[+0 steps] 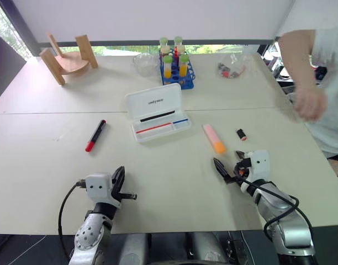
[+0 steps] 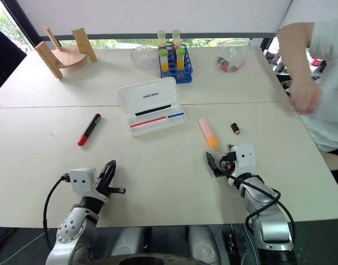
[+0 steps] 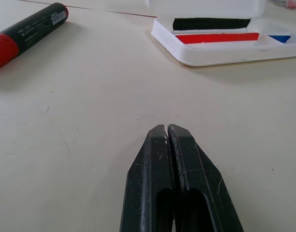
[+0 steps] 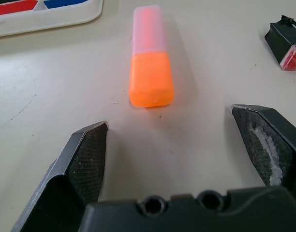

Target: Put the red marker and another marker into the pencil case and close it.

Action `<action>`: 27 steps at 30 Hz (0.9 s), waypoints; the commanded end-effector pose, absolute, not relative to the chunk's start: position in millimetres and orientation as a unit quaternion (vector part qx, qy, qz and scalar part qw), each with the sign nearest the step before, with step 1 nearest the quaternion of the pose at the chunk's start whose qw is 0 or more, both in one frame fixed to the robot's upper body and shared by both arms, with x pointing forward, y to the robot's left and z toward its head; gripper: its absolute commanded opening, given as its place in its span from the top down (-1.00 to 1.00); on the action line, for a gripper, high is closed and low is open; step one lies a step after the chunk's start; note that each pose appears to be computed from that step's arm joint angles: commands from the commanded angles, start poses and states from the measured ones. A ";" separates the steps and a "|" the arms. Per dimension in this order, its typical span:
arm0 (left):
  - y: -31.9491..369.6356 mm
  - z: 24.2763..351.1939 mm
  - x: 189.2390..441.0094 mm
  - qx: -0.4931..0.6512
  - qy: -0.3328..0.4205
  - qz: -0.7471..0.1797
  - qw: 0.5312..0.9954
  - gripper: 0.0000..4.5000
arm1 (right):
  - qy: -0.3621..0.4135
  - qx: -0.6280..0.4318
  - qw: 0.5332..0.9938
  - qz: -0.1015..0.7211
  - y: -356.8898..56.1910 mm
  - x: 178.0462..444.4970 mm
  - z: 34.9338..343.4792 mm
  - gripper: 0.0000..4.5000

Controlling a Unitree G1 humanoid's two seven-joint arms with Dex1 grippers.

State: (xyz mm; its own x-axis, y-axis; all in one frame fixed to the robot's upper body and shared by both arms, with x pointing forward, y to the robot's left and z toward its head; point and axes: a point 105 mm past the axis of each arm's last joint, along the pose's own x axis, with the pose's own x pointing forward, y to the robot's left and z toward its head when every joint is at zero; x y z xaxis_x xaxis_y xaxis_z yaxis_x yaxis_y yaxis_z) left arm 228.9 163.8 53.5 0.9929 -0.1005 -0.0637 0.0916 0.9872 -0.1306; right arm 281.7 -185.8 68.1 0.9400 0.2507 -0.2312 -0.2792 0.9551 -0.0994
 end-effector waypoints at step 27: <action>179.5 99.4 259.8 -0.035 -0.018 -0.144 0.989 0.81 | 0.038 -0.127 0.977 0.165 -188.1 293.3 115.3 -1.00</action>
State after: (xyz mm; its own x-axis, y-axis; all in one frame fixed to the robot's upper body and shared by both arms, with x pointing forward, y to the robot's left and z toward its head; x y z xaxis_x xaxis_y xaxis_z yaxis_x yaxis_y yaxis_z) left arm 251.7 169.3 78.1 0.9696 -0.2447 -0.0095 0.2429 0.9660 -0.0883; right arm 292.8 -190.7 86.5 0.9466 0.2626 -0.1871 -0.2955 0.9388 -0.1769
